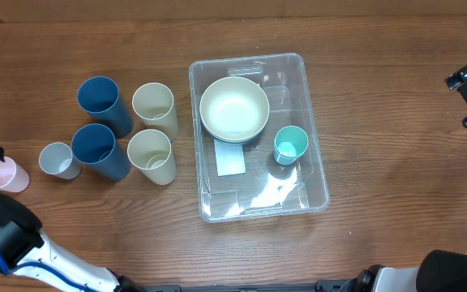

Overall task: Pack container
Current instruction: 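Grasp the pink cup with the left gripper, then stack the pink cup onto the cups in the container, then grasp the grey cup with the left gripper, then stack the grey cup onto the cup stack in the container, then grasp the back dark blue cup with the left gripper, then place the dark blue cup upright in the container's front right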

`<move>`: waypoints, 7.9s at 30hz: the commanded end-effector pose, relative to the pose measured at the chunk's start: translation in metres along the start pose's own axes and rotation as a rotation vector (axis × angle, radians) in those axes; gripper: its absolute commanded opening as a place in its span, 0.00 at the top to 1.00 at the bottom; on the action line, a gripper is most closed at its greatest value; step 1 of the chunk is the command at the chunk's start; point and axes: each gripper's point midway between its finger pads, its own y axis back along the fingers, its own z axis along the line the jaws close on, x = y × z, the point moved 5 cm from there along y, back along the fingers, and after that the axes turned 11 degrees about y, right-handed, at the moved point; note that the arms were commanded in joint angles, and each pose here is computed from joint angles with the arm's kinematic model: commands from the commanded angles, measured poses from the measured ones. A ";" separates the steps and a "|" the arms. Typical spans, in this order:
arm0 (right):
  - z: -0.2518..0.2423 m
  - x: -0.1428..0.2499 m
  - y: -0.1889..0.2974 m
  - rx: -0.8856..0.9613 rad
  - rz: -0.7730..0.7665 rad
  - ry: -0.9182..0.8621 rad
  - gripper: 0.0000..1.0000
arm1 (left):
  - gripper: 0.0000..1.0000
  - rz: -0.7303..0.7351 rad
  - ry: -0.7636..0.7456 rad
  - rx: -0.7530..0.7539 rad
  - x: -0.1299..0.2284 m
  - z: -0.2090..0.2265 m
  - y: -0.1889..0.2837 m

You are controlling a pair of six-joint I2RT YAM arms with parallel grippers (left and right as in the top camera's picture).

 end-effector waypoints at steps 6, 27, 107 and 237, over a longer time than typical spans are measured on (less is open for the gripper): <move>0.000 -0.002 0.001 -0.003 -0.008 -0.005 0.00 | 0.45 -0.046 0.007 -0.072 -0.014 0.014 -0.012; 0.000 -0.002 0.001 -0.003 -0.008 -0.005 0.00 | 0.96 -0.163 -0.012 0.228 0.000 -0.019 0.093; 0.000 -0.002 0.001 -0.003 -0.008 -0.005 0.00 | 0.96 0.009 -0.178 0.088 0.099 -0.035 -0.050; 0.000 -0.002 0.001 -0.003 -0.008 -0.005 0.00 | 0.96 0.013 -1.721 0.161 0.575 -0.196 0.063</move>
